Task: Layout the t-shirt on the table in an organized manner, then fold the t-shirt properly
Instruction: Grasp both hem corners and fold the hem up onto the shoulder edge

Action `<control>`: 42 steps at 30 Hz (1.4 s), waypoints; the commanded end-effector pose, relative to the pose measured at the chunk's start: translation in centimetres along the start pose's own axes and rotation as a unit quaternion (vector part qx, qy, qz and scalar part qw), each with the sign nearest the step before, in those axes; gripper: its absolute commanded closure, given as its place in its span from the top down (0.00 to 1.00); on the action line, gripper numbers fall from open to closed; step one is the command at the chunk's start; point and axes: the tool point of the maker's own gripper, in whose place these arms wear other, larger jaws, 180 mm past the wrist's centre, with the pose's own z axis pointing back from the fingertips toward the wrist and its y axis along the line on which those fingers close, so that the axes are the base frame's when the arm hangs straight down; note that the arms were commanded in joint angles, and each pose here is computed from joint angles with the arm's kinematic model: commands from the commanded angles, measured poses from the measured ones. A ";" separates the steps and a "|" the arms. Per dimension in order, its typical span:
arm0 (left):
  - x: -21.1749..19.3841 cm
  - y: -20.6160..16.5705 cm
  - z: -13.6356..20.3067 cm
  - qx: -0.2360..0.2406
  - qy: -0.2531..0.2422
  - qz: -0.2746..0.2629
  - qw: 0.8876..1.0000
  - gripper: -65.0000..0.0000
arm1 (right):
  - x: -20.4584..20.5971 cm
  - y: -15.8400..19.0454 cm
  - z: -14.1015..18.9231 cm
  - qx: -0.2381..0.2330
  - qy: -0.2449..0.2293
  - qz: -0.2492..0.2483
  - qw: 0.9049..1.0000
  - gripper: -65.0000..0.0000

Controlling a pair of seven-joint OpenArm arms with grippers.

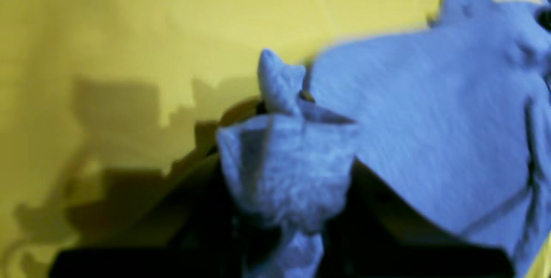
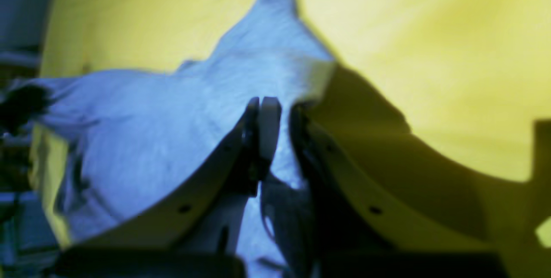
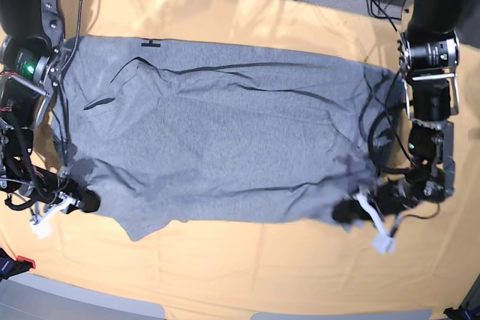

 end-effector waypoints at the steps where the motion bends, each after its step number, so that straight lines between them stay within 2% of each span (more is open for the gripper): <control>1: 2.9 -0.8 0.6 -0.017 -0.034 -0.011 0.999 0.00 | 2.5 1.2 0.8 0.015 -0.025 0.018 0.999 0.00; 5: 1.2 -1.8 0.5 -0.045 -0.002 0.008 0.999 0.00 | -0.2 1.9 0.4 0.031 0.030 0.027 0.999 0.00; 9: 1.0 -2.2 0.8 -0.059 0.007 0.017 0.998 0.00 | -2.5 1.6 1.3 0.016 0.060 0.055 0.997 0.00; 15: 0.4 -2.8 2.0 -0.089 0.025 0.030 0.995 0.00 | -3.4 1.9 4.1 -0.029 0.057 0.144 0.987 0.00; 18: 0.5 -2.4 3.1 -0.086 0.028 0.025 0.996 0.00 | -3.6 1.7 5.6 -0.049 0.060 0.174 0.982 0.00; 25: 1.5 0.0 6.8 -0.053 0.020 0.012 0.998 0.00 | -3.7 0.4 6.4 -0.080 0.075 0.183 0.977 0.00; 34: 1.2 -1.2 8.4 -0.099 0.034 0.027 0.994 0.00 | -4.0 0.4 6.4 -0.079 0.077 0.181 0.977 0.00; 36: 1.9 -1.9 8.8 -0.114 0.017 0.026 0.993 0.00 | -4.0 0.3 6.5 -0.080 0.079 0.181 0.977 0.00; 42: 2.8 -2.8 10.0 -0.115 0.010 -0.010 0.993 0.00 | -4.3 0.2 6.5 -0.081 0.086 0.181 0.976 0.00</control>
